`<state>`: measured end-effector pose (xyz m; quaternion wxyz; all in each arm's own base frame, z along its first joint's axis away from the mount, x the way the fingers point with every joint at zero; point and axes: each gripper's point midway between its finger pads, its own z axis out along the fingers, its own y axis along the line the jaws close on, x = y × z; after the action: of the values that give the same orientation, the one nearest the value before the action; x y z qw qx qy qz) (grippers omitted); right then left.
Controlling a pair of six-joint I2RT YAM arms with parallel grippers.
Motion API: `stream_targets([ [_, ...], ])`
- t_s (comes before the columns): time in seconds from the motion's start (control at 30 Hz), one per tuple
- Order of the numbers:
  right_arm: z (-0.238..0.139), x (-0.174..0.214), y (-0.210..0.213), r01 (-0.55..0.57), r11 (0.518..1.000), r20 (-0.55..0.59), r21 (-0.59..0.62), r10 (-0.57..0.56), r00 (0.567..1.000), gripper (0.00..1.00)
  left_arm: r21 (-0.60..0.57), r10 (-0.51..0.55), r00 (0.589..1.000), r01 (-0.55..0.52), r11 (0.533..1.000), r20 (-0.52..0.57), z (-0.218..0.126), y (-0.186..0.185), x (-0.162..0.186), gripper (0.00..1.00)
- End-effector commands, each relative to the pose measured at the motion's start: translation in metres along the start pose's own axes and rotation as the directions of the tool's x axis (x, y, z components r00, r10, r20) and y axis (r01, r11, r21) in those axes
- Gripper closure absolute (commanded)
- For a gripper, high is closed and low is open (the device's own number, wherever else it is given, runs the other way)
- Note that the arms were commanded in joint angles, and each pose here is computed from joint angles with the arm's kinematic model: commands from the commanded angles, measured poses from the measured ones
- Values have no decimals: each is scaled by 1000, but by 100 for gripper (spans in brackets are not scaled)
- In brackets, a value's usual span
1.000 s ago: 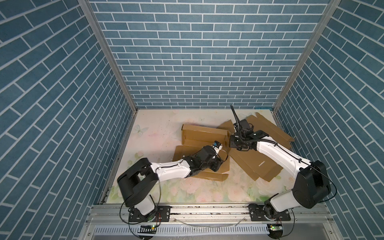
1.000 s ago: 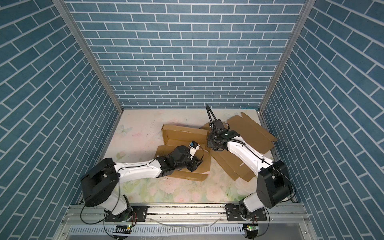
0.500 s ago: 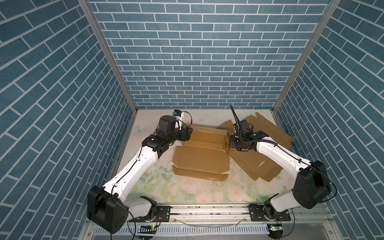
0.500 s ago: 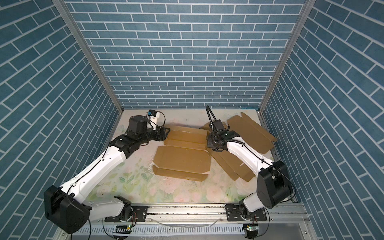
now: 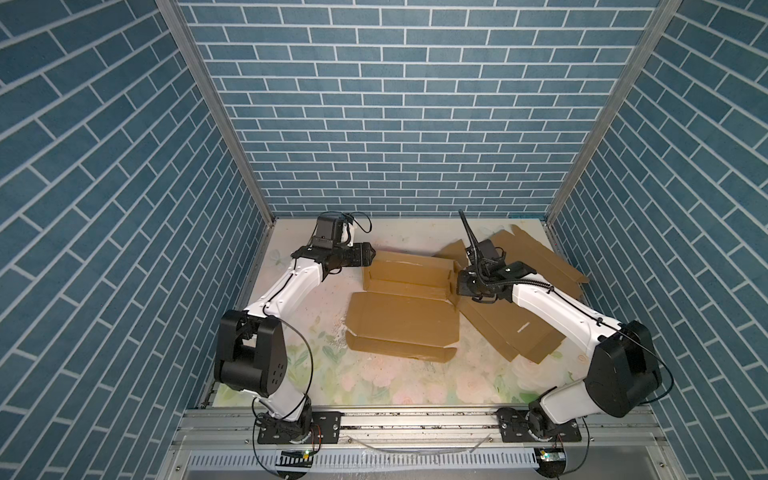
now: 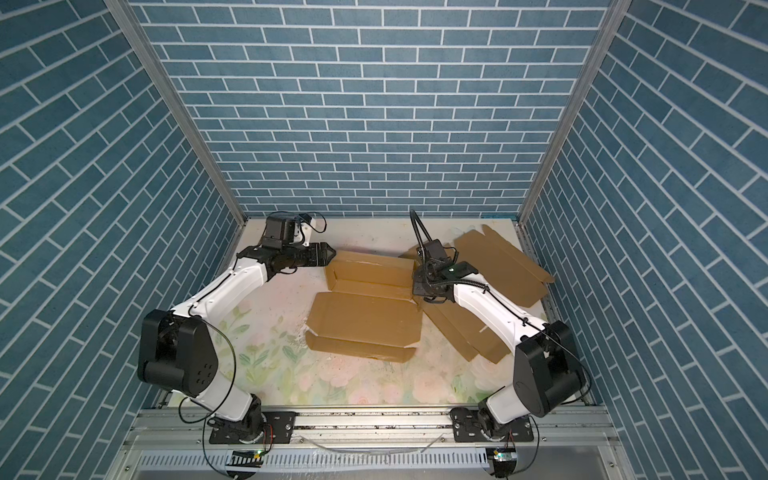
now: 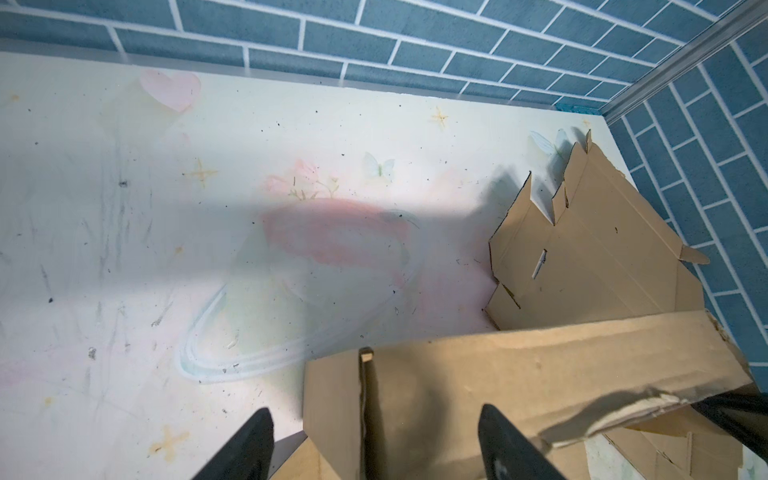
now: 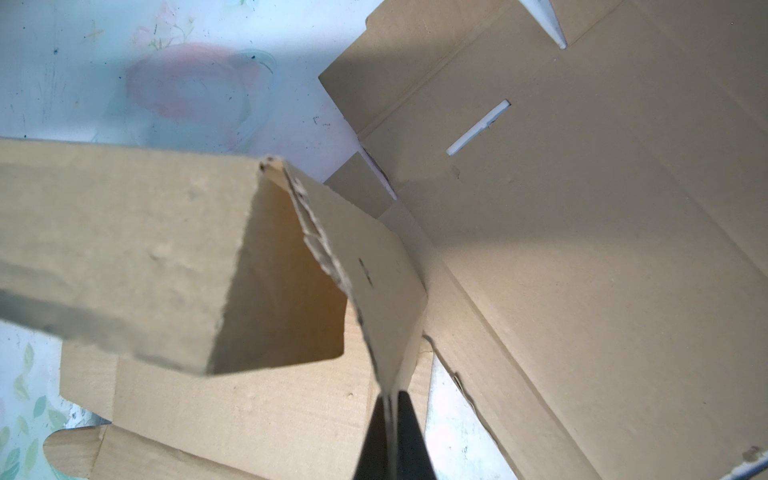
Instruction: Fold the paper box
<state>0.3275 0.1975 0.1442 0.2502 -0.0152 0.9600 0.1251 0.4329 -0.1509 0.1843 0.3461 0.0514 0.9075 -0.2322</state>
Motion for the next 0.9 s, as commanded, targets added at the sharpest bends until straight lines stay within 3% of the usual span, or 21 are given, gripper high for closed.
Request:
stream_targets([
  [0.0,11,14,-4,25,1000,-43,16,-24,999,100,53,-5,1000,6,999,-7,9,2,0,24],
  [0.23,5,12,10,45,997,-46,-70,-48,998,100,59,-51,996,55,997,-69,28,20,20,38],
  [0.47,-22,-2,33,5,944,-26,-331,-14,1000,65,53,-53,996,57,997,-74,30,23,22,39],
  [0.57,-35,-6,37,7,911,-24,-412,-18,1000,56,43,-56,995,60,997,-81,32,26,25,39],
  [0.77,-67,-34,16,-40,853,29,-521,65,997,47,37,-55,995,58,998,-80,33,27,25,39],
  [0.87,-76,-56,-13,-86,854,81,-513,148,986,47,36,-57,995,60,998,-84,34,28,27,39],
])
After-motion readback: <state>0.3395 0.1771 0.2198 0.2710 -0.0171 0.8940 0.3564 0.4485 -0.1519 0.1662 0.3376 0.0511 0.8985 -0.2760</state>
